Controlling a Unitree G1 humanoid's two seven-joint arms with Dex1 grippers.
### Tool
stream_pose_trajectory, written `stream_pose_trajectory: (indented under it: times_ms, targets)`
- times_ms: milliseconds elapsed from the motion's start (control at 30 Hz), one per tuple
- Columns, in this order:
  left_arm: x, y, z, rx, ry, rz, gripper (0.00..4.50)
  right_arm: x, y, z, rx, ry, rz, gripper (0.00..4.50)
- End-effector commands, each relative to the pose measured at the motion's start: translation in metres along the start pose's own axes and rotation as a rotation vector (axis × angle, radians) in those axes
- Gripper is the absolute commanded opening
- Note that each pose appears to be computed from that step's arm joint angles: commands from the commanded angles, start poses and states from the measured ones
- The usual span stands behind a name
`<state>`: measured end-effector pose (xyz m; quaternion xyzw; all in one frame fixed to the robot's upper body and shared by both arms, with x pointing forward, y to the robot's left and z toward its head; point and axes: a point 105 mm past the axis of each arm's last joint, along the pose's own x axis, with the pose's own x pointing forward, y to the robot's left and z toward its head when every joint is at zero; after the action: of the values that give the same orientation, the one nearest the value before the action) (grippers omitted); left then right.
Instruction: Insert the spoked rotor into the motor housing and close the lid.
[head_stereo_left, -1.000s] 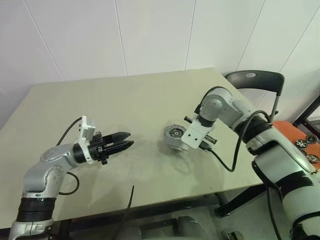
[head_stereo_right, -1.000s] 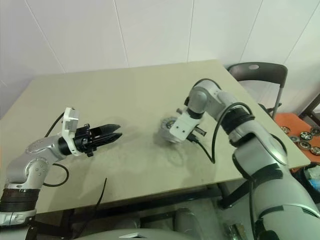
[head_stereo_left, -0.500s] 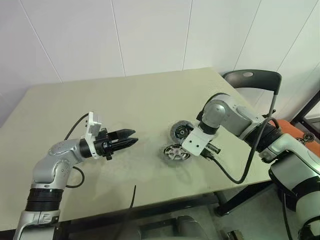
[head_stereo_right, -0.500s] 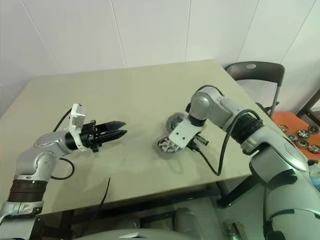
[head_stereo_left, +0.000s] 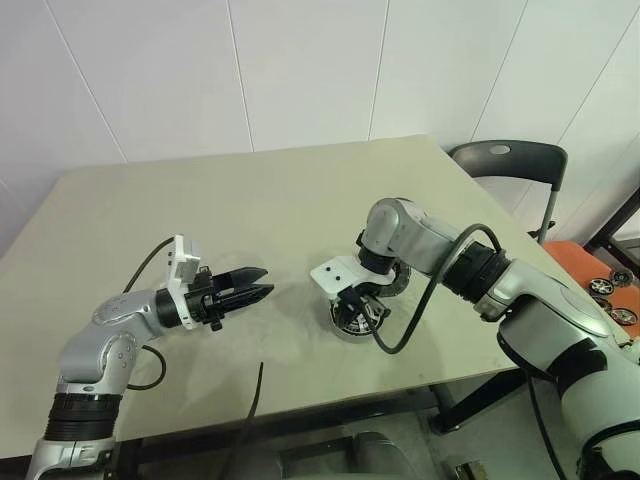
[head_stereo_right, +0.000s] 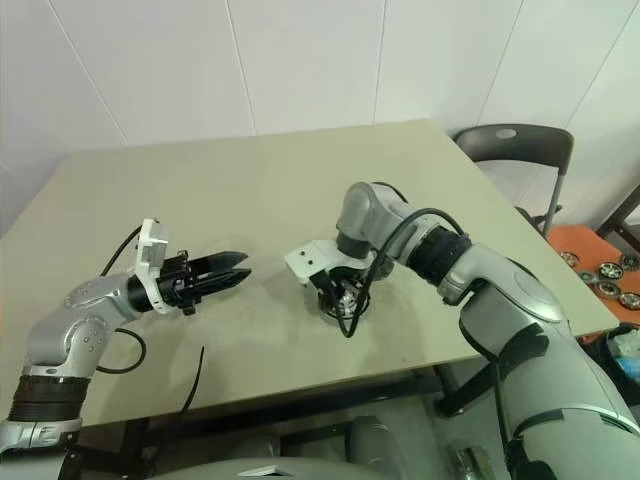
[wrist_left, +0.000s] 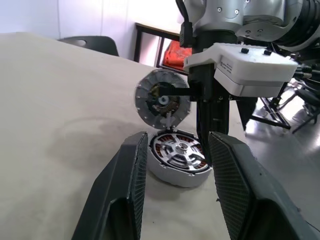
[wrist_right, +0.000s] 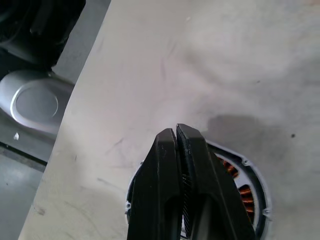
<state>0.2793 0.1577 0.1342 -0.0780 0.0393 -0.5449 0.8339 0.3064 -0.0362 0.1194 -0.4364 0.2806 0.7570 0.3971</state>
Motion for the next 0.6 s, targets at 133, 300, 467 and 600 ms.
stream_pose_trajectory:
  times_ms: [133,300,467,600]
  targets:
    - [-0.003,-0.004,0.014,0.044,-0.034,-0.004,2.09,-0.023,-0.002,0.010,-0.059,-0.024,-0.049,0.10]
    - [-0.003,-0.004,0.014,0.043,-0.031,-0.007,2.09,-0.033,0.008,-0.024,-0.279,0.143,-0.102,0.10]
    - [0.000,-0.003,0.013,0.036,-0.023,-0.025,2.09,-0.036,0.023,-0.036,-0.490,0.209,-0.128,0.10]
    - [0.002,-0.003,0.014,0.034,-0.023,-0.036,2.09,-0.033,0.030,-0.040,-0.500,0.206,-0.118,0.91]
